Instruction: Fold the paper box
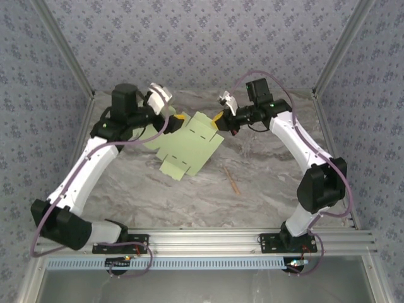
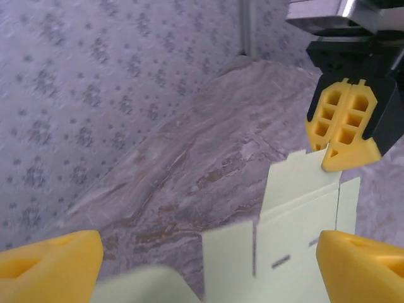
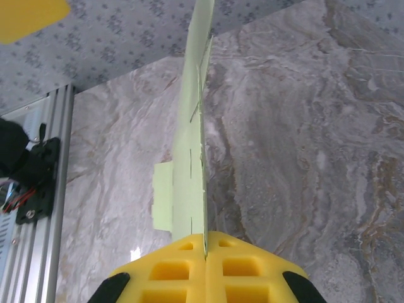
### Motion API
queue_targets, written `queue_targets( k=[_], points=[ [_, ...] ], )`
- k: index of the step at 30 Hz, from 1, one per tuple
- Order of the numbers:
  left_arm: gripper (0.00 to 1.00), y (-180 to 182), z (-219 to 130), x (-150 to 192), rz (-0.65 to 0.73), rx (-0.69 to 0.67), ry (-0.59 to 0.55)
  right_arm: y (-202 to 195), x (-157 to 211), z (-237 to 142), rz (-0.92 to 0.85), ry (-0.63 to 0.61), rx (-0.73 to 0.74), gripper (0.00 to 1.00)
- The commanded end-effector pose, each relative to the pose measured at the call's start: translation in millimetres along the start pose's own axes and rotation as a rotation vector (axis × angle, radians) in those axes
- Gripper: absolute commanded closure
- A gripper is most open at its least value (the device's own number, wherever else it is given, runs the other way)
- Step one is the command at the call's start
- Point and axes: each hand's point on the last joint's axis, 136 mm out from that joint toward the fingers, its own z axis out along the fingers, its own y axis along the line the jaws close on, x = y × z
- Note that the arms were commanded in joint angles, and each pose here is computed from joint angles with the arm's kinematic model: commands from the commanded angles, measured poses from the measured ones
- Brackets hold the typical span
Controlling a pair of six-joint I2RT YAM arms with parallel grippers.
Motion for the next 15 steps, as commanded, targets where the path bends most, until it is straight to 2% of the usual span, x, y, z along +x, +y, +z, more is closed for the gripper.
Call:
queue_targets(
  k=[1, 6, 10, 15],
  points=[
    [0.12, -41.4, -1.6, 7.4, 0.158, 0.235, 0.092, 29.2, -11.7, -15.8, -0.092, -0.009, -0.059, 1.00],
    [0.13, -68.4, 6.2, 0.5, 0.229, 0.396, 0.135, 36.9, -13.9, -13.2, -0.156, 0.032, -0.040, 1.00],
    [0.21, -73.0, 13.8, 3.1, 0.210, 0.459, 0.163, 39.0, -18.2, -15.8, -0.182, 0.033, -0.029, 1.00],
    [0.37, -81.4, 19.1, -3.7, 0.176, 0.546, 0.151, 42.9, -21.9, -16.5, -0.212, 0.026, -0.024, 1.00]
  ],
)
